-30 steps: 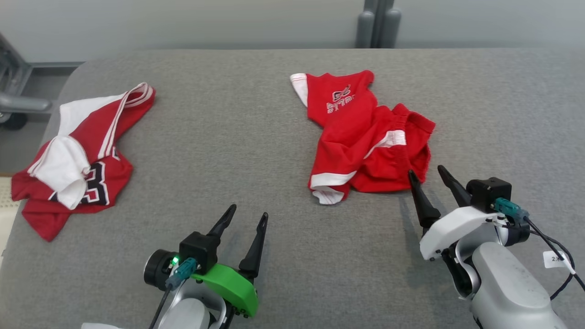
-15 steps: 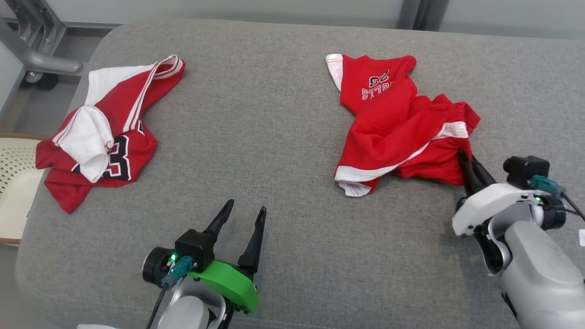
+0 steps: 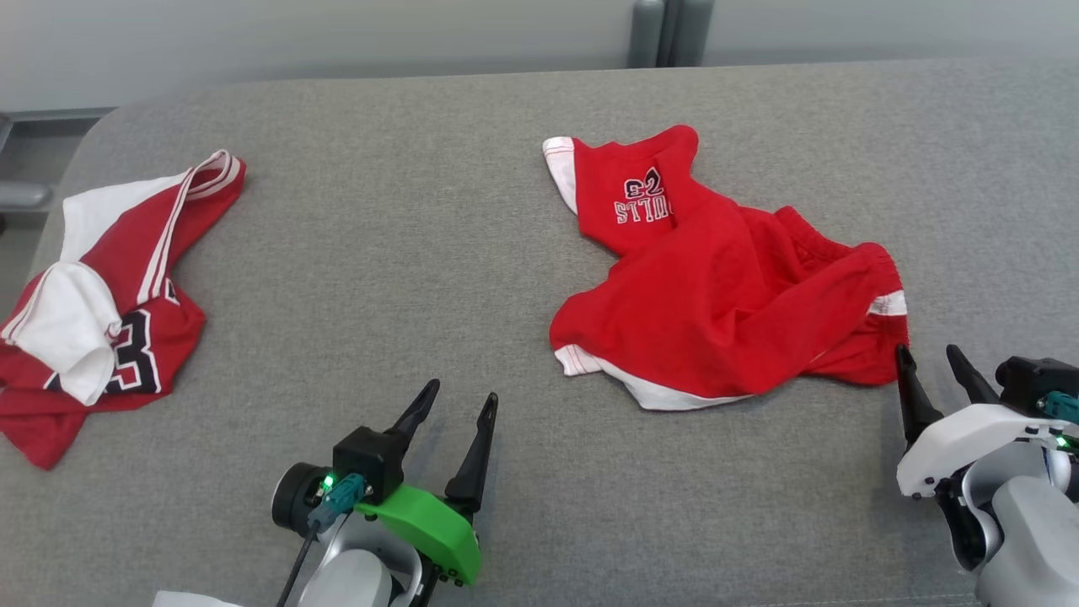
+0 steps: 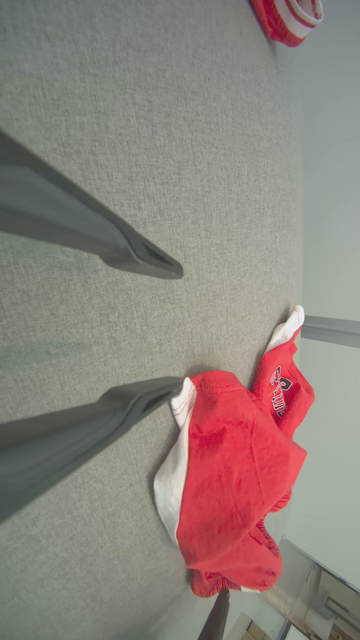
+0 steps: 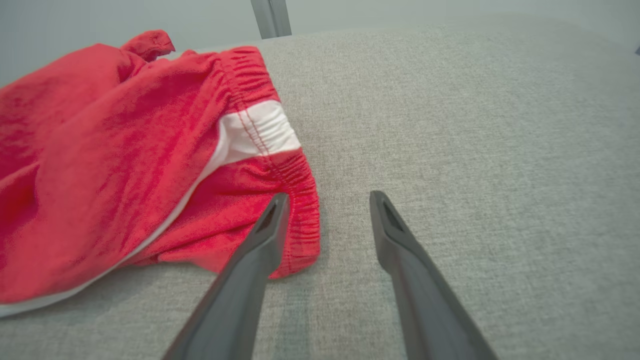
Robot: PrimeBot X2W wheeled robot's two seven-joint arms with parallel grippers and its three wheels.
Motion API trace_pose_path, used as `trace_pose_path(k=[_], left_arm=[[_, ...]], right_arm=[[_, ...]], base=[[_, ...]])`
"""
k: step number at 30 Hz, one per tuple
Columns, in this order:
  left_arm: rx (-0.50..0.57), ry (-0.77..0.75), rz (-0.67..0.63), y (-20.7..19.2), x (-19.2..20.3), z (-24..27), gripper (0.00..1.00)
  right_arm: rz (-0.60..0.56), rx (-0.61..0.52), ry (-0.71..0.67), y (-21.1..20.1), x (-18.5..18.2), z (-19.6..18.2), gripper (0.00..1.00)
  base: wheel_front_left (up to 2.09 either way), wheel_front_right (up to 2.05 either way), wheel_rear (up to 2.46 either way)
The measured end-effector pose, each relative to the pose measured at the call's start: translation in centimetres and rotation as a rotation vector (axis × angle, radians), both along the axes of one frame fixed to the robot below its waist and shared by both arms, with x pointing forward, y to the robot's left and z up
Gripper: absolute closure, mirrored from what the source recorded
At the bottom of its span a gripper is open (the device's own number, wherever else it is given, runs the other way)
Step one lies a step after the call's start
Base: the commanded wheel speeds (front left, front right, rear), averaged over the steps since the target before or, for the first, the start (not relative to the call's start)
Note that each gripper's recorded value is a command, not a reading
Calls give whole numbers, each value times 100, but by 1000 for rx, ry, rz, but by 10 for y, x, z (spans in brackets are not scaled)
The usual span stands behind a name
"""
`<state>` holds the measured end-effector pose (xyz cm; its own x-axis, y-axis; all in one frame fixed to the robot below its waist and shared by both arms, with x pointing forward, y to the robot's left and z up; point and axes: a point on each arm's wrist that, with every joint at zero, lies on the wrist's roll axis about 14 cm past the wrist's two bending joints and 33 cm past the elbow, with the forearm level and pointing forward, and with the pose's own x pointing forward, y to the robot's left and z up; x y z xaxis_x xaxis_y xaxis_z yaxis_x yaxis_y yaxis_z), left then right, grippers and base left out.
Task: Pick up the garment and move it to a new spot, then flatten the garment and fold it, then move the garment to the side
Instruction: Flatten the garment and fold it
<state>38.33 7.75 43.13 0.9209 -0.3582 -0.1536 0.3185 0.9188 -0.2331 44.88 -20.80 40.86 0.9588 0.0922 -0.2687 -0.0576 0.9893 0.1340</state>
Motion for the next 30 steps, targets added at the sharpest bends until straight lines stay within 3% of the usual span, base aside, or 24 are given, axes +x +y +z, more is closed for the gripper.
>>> trace_pose_path(k=[15, 27, 29, 30], left_arm=[[-59, 93, -137, -58, 35, -13, 0], [-110, 218, -150, -84, 54, -44, 0], [-119, 211, -150, -86, 59, -42, 52], [-117, 209, -154, -87, 60, -43, 71]], right_arm=[[-135, 9, -64, -41, -57, 18, 0], [-243, -9, -54, -77, -81, 17, 0], [-250, -10, -48, -78, -82, 15, 0], [-252, -9, -44, -78, -82, 13, 0]], base=[[0, 0, 0], [0, 0, 0], [0, 0, 0], [0, 0, 0]])
